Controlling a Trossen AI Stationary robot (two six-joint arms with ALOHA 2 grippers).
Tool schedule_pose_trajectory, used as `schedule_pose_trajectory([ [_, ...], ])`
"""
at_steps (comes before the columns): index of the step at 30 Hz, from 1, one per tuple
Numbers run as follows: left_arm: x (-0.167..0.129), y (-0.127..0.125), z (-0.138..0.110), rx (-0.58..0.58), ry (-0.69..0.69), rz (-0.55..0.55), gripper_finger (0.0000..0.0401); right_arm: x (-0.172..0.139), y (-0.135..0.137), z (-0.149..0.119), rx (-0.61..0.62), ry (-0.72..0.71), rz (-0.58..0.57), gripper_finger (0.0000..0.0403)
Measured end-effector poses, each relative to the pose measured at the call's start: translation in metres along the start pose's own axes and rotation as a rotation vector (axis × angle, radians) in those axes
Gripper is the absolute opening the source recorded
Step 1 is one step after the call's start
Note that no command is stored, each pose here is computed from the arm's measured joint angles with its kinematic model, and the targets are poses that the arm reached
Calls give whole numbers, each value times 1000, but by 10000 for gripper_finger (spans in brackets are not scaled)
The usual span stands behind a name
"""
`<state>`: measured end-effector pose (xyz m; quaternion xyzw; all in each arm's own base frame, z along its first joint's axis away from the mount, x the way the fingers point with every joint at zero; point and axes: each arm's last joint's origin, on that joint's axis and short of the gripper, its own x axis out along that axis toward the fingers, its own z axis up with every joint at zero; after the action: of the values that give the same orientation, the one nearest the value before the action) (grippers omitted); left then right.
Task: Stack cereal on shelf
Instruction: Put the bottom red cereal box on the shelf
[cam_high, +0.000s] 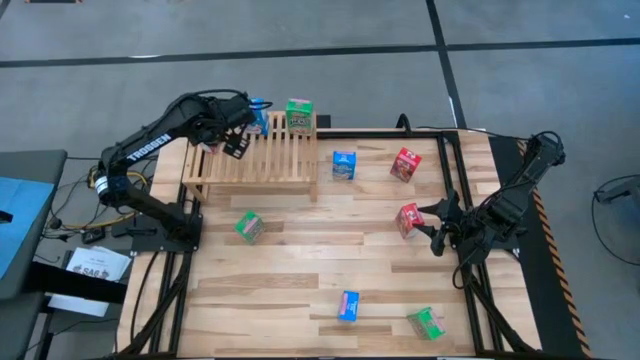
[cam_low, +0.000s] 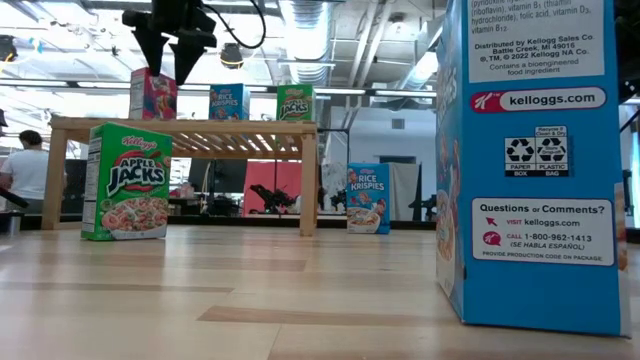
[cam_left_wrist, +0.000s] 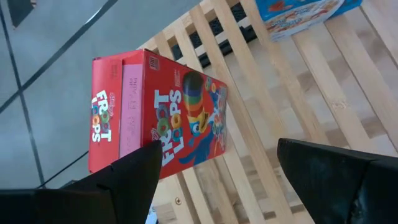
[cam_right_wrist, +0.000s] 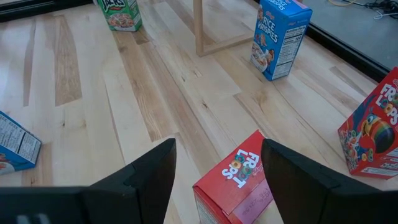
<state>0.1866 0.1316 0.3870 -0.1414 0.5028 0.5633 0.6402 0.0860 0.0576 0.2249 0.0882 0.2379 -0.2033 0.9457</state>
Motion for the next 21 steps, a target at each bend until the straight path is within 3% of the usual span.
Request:
schedule_pose_trajectory([
  [21,9,12,4,-6,53,-14,309,0,0,0,0,0,0,261],
])
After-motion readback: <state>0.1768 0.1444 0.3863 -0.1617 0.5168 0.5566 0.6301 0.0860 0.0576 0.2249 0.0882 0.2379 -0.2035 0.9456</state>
